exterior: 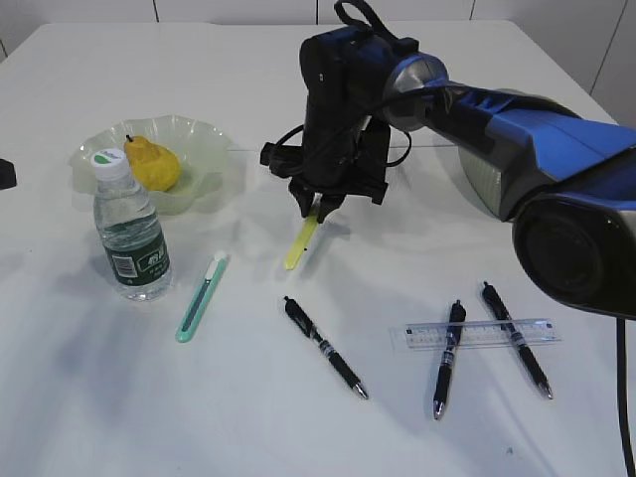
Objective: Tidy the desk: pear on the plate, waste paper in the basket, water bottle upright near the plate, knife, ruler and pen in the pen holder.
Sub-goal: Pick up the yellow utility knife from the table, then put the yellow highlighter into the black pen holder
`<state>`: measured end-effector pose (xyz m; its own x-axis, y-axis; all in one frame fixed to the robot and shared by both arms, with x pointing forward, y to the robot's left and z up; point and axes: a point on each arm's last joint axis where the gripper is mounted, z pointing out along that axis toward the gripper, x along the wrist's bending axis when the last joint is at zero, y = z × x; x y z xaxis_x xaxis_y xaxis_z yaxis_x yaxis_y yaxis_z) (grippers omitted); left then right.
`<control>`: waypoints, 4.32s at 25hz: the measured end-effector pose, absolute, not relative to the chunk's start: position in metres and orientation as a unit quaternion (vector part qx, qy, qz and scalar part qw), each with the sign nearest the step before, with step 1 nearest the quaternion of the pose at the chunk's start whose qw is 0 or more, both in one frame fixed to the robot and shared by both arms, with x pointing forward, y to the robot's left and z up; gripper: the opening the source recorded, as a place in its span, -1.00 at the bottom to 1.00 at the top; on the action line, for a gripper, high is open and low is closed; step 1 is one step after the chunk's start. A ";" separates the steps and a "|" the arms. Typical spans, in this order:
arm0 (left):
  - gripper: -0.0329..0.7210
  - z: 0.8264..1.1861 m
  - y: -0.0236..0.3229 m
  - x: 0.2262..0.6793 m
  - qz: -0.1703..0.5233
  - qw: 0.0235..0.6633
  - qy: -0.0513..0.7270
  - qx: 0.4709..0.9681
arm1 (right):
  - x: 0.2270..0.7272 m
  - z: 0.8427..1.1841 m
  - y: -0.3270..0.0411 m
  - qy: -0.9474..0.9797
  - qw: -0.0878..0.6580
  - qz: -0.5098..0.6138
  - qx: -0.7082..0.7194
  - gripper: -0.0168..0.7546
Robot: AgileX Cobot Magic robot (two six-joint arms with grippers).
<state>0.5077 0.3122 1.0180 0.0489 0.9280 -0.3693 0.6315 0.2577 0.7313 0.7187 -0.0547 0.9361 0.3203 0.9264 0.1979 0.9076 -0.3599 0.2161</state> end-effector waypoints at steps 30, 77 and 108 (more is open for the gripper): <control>0.51 1.018 0.311 0.507 0.169 0.430 0.666 0.586 | 0.695 0.988 -0.063 0.730 0.050 0.144 0.666 -0.60; 0.51 1.018 0.308 0.506 0.153 0.437 0.660 0.593 | 0.689 1.038 -0.158 0.712 0.225 0.242 0.619 -0.68; 0.51 1.018 0.308 0.506 0.153 0.437 0.660 0.593 | 0.748 1.014 -0.149 0.639 0.345 0.479 0.493 -0.68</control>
